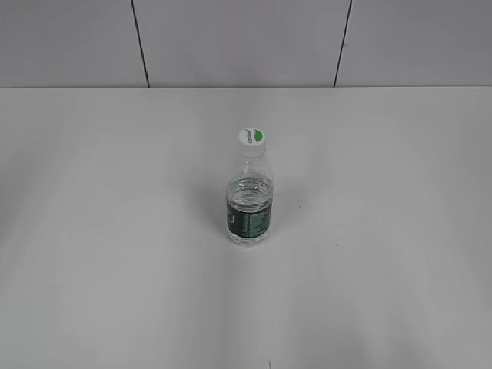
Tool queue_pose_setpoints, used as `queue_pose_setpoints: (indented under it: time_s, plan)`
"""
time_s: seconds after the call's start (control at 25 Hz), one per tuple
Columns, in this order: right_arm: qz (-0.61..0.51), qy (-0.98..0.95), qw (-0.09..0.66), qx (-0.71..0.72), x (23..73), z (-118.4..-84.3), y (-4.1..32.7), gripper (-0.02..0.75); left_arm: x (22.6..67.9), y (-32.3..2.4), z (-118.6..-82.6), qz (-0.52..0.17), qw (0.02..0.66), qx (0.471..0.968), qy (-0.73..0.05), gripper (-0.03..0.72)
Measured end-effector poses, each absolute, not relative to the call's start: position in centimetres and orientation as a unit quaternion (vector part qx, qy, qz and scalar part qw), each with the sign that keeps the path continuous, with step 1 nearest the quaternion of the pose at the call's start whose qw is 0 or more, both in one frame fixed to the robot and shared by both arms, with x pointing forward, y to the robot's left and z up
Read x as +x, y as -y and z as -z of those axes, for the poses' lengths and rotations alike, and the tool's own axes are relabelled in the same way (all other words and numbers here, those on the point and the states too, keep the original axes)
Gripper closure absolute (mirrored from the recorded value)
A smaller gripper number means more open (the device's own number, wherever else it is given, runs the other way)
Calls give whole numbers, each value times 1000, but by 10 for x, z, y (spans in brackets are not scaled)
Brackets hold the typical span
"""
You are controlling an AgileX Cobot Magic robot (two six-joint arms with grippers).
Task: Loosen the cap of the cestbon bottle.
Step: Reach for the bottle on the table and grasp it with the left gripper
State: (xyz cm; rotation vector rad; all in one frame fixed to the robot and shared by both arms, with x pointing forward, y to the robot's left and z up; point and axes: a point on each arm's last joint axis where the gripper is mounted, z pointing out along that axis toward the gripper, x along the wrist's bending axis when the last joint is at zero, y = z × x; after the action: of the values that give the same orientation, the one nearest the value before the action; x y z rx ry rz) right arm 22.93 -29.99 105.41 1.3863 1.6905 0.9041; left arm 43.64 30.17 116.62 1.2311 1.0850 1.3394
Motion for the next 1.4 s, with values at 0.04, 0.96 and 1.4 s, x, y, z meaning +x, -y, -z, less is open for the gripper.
queue_pose_setpoints:
  time_s: [0.04, 0.96, 1.4]
  plan:
    - [-354, -661, 378, 542, 229, -1054, 300, 312, 448, -301, -1161, -551, 486, 513, -445, 161]
    - [-354, -661, 378, 542, 229, -1054, 300, 312, 598, -293, -973, -454, 561, 570, -392, 161]
    - [-354, -661, 378, 542, 229, -1054, 300, 312, 567, -272, -905, -304, 588, 693, -286, 161]
